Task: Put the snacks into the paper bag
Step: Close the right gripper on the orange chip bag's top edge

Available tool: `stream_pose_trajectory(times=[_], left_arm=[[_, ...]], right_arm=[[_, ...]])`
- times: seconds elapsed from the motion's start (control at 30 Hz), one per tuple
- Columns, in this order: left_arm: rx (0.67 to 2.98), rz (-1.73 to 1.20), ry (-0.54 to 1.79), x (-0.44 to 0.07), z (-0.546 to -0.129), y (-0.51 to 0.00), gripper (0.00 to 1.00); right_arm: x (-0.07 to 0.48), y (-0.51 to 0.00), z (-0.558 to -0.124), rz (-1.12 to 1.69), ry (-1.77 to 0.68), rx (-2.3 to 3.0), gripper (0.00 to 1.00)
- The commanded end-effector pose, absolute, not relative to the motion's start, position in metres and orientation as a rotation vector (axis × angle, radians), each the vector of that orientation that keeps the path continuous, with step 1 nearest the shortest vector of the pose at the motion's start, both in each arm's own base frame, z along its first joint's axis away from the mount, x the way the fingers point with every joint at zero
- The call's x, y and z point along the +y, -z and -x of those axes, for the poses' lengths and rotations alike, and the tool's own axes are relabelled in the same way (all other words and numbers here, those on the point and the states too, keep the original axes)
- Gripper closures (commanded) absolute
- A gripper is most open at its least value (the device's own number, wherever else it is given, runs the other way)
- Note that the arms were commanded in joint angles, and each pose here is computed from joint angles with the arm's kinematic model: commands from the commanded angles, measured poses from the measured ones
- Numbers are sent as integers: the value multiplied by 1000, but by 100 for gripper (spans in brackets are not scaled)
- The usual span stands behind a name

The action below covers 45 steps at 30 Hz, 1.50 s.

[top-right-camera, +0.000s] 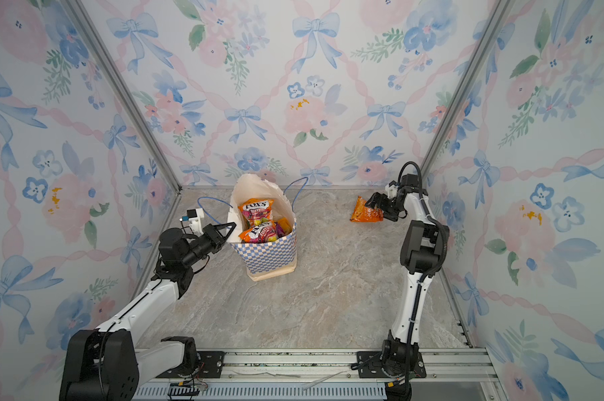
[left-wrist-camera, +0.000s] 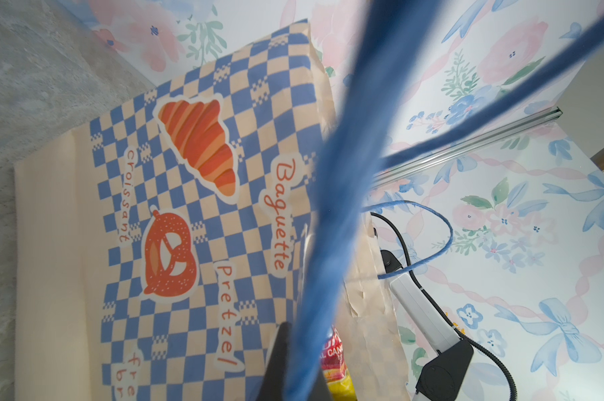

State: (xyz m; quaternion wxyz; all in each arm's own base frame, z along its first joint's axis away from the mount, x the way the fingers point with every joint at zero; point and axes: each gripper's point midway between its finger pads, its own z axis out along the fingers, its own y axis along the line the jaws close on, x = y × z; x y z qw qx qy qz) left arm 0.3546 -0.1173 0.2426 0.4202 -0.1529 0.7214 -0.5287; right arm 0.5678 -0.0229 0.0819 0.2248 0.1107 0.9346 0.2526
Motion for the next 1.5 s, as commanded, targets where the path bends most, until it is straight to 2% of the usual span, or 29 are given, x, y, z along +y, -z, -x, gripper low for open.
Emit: stream_pose_trajectory(times=[0.0,0.47,0.77,0.93,1.23,1.47], left_arm=[[1798,340,1335,-122,-349,-250,100],[1815,339,1332,-124,-350,-244,100],[1816,337,1331,-124,-349,-243,100],[1815,337,1330,-123,-349,-244,100],[1811,337,1328,-123,-350,-245,100],[1811,338,1329,-123,-350,-245,100]], right_arm=[[-6,-74,-572,-253,-712,2596,4],[5,-63,-576,-226,-636,2625,2],[7,-58,-574,-215,-626,2647,25],[8,-61,-572,-203,-634,2651,50],[8,-68,-571,-197,-644,2642,71],[10,-79,-569,-186,-651,2619,80]])
